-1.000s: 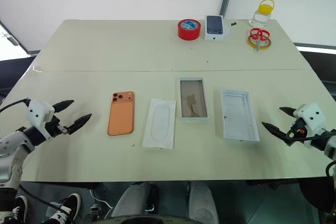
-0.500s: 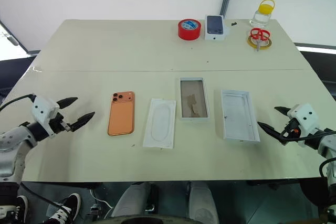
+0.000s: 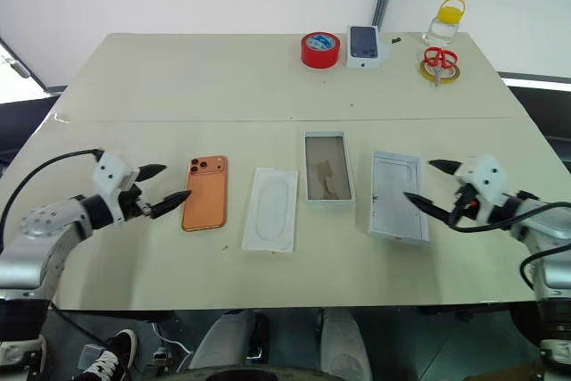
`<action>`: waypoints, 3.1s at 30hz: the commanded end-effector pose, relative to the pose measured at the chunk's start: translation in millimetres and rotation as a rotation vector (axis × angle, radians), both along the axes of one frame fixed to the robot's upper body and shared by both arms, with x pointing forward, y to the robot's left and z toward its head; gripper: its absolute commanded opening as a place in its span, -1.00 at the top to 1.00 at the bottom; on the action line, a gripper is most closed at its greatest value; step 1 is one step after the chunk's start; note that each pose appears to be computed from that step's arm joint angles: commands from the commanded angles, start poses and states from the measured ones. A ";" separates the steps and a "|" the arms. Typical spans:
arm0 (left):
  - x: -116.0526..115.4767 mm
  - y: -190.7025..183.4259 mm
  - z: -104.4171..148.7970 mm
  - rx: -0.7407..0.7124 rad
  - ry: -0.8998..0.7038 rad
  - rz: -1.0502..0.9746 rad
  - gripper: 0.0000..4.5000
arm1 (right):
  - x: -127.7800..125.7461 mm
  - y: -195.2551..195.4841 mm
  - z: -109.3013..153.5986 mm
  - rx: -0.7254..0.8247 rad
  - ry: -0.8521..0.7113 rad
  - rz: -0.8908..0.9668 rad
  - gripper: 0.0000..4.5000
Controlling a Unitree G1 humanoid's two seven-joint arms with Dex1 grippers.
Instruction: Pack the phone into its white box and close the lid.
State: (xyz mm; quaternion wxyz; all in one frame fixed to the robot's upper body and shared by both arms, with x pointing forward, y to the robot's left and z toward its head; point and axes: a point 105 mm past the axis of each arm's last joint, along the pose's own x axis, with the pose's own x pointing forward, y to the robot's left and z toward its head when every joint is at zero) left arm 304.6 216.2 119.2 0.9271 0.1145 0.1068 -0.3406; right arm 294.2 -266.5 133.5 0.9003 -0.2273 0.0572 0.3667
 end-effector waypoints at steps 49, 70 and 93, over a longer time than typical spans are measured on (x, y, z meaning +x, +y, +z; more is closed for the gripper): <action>-9.4 -103.5 -27.5 -0.667 0.855 -0.015 0.99 | 8.6 83.3 23.0 -0.051 -0.122 0.228 -0.99; 20.2 -98.0 33.9 -0.786 0.640 0.022 1.00 | 20.4 126.7 -36.4 -0.256 0.083 0.580 -0.42; 18.5 -104.4 38.1 -0.825 0.663 -0.024 1.00 | 1.5 192.8 -34.6 -0.166 0.070 0.551 0.99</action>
